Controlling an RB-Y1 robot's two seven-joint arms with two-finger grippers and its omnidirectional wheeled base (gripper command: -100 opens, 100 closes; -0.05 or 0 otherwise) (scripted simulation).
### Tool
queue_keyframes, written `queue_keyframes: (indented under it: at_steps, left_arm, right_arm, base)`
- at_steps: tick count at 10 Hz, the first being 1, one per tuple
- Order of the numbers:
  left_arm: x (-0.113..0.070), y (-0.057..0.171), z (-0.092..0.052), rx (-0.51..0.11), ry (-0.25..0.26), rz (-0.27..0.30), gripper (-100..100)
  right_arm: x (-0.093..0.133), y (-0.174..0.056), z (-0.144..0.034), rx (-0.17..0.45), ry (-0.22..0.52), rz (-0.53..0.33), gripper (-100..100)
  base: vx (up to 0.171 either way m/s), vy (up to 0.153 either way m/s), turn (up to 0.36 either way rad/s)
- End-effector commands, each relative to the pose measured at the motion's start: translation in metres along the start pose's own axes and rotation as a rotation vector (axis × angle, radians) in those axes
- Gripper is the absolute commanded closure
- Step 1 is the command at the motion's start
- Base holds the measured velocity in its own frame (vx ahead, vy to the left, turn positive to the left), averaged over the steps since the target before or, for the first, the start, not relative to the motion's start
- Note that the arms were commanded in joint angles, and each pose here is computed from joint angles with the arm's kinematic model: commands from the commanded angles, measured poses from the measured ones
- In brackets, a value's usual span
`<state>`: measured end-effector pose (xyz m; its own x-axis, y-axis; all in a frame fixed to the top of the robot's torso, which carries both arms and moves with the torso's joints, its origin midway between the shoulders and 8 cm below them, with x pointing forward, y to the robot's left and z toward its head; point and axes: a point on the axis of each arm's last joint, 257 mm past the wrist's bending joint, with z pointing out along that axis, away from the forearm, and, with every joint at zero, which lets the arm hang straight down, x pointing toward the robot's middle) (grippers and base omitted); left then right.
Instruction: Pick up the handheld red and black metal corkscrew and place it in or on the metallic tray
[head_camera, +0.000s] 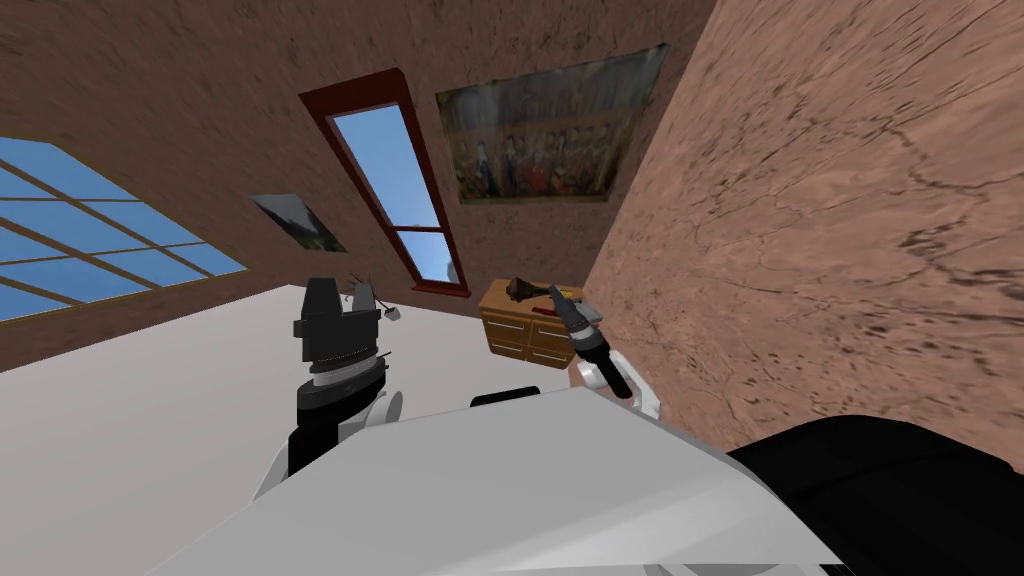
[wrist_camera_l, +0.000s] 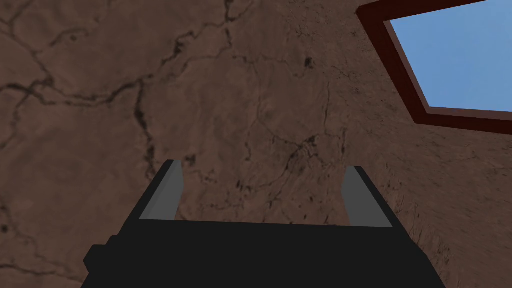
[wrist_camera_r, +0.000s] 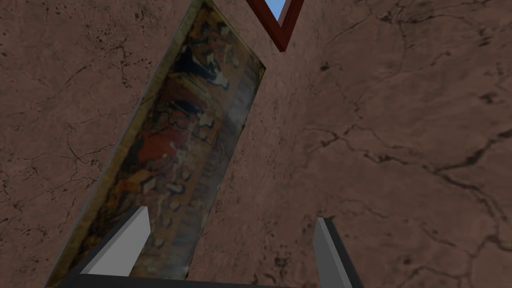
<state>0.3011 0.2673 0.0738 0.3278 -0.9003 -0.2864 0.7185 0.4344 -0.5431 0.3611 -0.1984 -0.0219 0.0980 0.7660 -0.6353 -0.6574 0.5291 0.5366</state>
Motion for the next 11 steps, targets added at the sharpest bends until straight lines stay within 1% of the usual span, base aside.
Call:
queue_keyframes:
  at_steps: [1, 2, 3, 4, 5, 6, 7, 8, 9, 10, 11]
  left_arm:
    - [0.0, 0.0, 0.0, 0.0, 0.0, 0.0, 0]
    - [0.0, 0.0, 0.0, 0.0, 0.0, 0.0, 0]
    - [0.0, 0.0, 0.0, 0.0, 0.0, 0.0, 0]
    - [0.0, 0.0, 0.0, 0.0, 0.0, 0.0, 0]
    - [0.0, 0.0, 0.0, 0.0, 0.0, 0.0, 0]
    - [0.0, 0.0, 0.0, 0.0, 0.0, 0.0, 0]
    - [0.0, 0.0, 0.0, 0.0, 0.0, 0.0, 0]
    - [0.0, 0.0, 0.0, 0.0, 0.0, 0.0, 0]
    - [0.0, 0.0, 0.0, 0.0, 0.0, 0.0, 0]
    - [0.0, 0.0, 0.0, 0.0, 0.0, 0.0, 0]
    - [0.0, 0.0, 0.0, 0.0, 0.0, 0.0, 0]
  right_arm:
    - [0.017, -0.012, -0.003, 0.013, 0.071, -0.022, -100]
    - [0.019, -0.012, -0.004, 0.008, 0.087, -0.03, -100]
    - [0.035, -0.023, -0.008, 0.022, 0.146, -0.049, -100]
    - [0.036, -0.024, -0.009, 0.018, 0.161, -0.057, -100]
    - [0.051, -0.036, -0.015, 0.034, 0.22, -0.077, -100]
    - [0.052, -0.037, -0.017, 0.03, 0.238, -0.088, -100]
    - [0.067, -0.051, -0.025, 0.048, 0.298, -0.109, -100]
    - [0.068, -0.051, -0.027, 0.044, 0.316, -0.12, -100]
    - [0.082, -0.066, -0.037, 0.063, 0.375, -0.141, -100]
    - [0.082, -0.067, -0.039, 0.059, 0.395, -0.154, -100]
    - [0.095, -0.082, -0.052, 0.075, 0.46, -0.18, -100]
  base:
    - [0.015, 0.109, 0.138]
    - [0.01, 0.094, 0.065]
    - [0.001, 0.108, 0.115]
    - [0.017, 0.101, 0.07]
    - [0.017, 0.132, 0.149]
    - [0.014, 0.1, 0.078]
    - [0.021, 0.096, 0.129]
    - [0.018, 0.084, 0.073]
    - [0.011, 0.092, 0.137]
    - [0.019, 0.086, 0.084]
    - [0.048, 0.117, 0.14]
